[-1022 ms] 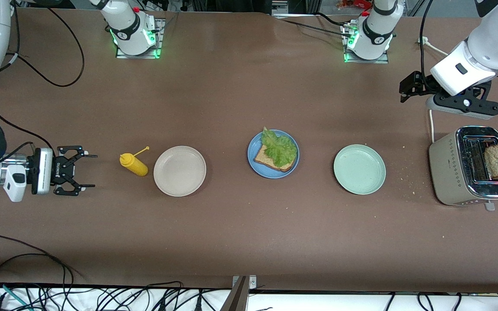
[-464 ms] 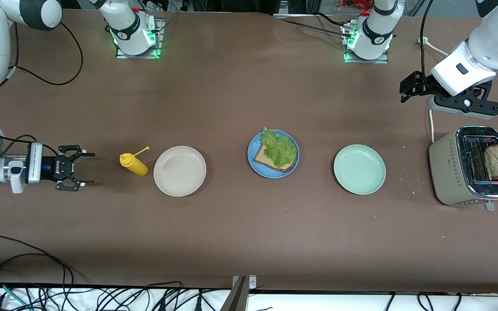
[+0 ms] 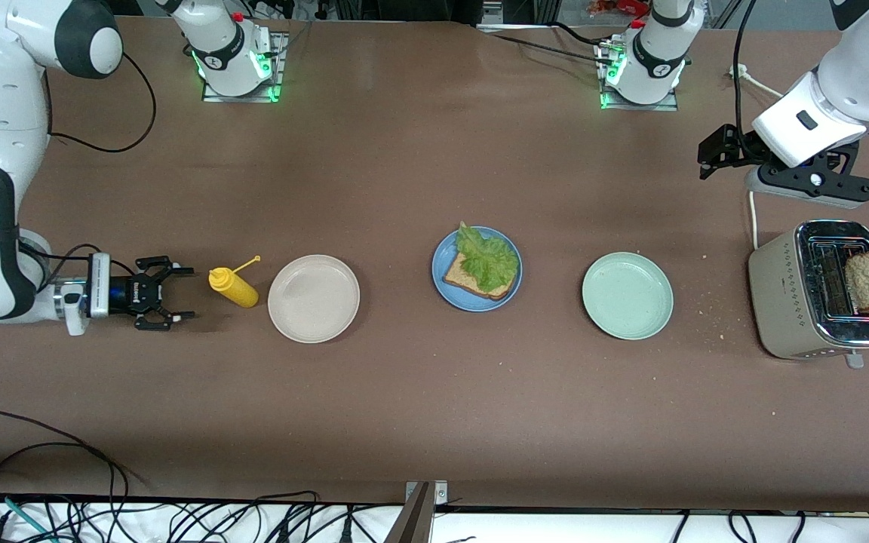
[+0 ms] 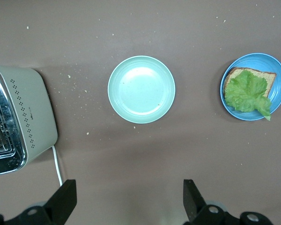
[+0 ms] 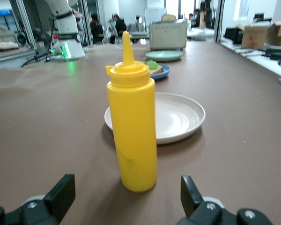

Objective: Make sandwich in blue plate with both arms
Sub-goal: 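Close the right gripper around the yellow mustard bottle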

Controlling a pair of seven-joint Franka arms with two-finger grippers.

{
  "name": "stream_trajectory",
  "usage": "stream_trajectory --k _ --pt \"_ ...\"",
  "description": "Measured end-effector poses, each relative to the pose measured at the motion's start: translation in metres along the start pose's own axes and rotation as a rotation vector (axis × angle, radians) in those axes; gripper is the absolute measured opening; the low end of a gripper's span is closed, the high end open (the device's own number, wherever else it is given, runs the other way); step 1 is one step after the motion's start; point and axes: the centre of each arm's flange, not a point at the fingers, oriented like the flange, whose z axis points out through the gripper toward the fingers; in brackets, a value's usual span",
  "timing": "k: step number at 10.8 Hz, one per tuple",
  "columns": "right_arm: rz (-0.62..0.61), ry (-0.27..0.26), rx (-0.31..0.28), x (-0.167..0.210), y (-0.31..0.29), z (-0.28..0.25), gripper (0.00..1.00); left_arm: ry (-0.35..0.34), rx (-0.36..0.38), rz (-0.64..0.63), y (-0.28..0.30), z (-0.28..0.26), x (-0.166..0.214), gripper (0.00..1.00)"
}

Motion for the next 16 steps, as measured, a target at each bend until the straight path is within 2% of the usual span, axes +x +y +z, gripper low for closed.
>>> stream_trajectory --k 2,5,8,13,15,16 --pt "-0.022 0.081 0.014 -0.016 -0.005 0.022 1.0 0.0 0.0 0.0 0.0 0.0 0.0 1.0" --pt "-0.05 0.111 0.027 -0.018 -0.003 0.039 1.0 0.0 0.0 0.0 0.0 0.0 0.0 1.0" --pt "-0.042 0.161 0.006 -0.026 0.001 0.062 1.0 0.0 0.0 -0.001 -0.001 0.0 0.0 1.0" --pt "-0.061 0.2 0.006 -0.032 0.006 0.097 1.0 -0.004 0.0 -0.003 -0.002 0.0 0.0 1.0" --pt "-0.085 0.198 0.002 -0.03 0.01 0.106 0.94 -0.004 0.0 -0.003 -0.002 0.0 0.0 1.0" --pt "-0.104 0.192 -0.008 -0.03 0.012 0.107 0.83 -0.004 0.0 -0.003 -0.002 0.0 0.0 1.0"
